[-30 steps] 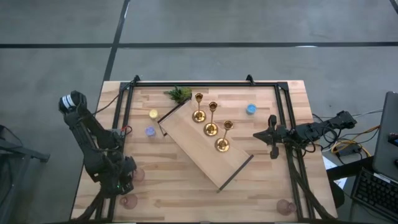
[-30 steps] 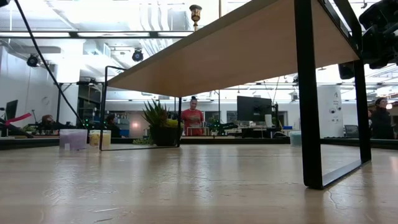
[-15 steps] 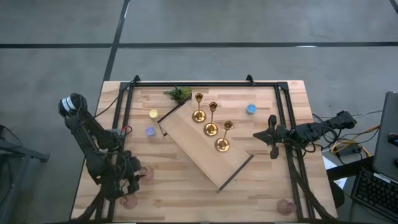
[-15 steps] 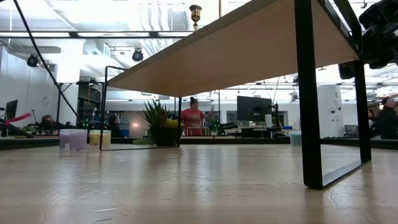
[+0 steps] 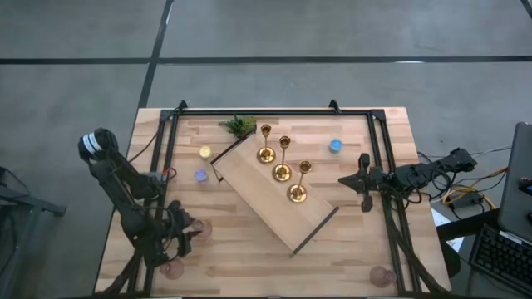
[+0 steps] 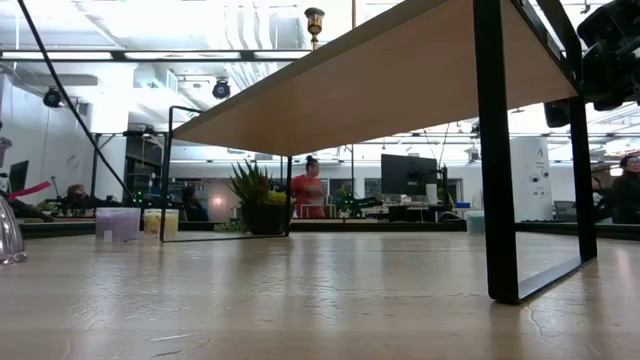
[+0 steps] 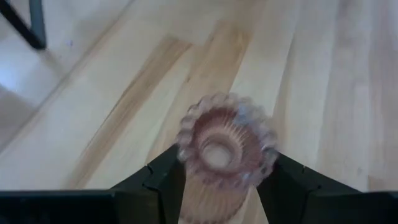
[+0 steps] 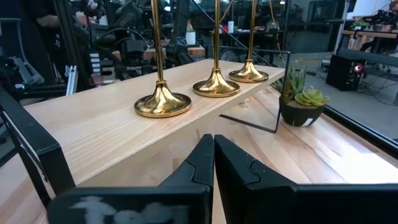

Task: Pick & Place candle stick holders
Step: Put the top left pink glass candle holder on the shelf

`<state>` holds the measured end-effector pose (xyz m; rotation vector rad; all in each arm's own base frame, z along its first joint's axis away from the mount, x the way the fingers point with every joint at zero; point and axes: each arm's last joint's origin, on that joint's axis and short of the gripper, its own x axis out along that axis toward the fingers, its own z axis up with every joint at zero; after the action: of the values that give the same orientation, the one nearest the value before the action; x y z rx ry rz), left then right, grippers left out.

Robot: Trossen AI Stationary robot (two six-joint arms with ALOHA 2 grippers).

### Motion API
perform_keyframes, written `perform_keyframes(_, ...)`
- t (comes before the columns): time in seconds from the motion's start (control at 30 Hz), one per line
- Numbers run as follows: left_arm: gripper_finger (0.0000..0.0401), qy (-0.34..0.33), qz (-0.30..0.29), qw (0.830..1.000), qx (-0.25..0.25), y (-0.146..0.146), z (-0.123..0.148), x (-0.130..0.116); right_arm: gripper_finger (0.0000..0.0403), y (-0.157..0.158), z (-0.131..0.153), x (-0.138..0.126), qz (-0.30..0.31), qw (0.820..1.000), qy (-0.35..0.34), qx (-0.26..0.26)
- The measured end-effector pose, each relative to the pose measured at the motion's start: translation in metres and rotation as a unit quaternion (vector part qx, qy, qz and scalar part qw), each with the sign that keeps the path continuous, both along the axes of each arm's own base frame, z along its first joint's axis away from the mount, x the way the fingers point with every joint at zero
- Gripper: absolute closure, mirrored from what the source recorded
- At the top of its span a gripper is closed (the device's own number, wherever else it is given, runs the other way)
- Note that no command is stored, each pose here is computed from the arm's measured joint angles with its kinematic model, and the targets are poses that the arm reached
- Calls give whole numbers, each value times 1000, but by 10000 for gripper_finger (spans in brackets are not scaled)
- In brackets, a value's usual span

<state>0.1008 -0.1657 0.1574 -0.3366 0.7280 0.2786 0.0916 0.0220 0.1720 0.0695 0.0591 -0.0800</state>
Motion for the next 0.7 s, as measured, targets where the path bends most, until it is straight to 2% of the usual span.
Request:
perform_keyframes(0.27,228,-44,4,999,0,4,-11,0,394,0,0,0,0,1000,0,0)
perform_keyframes(0.53,253,-93,9,996,-5,6,-19,0,394,0,0,0,0,1000,0,0)
perform_keyframes(0.7,266,-115,8,993,11,6,-17,2,394,0,0,0,0,1000,0,0)
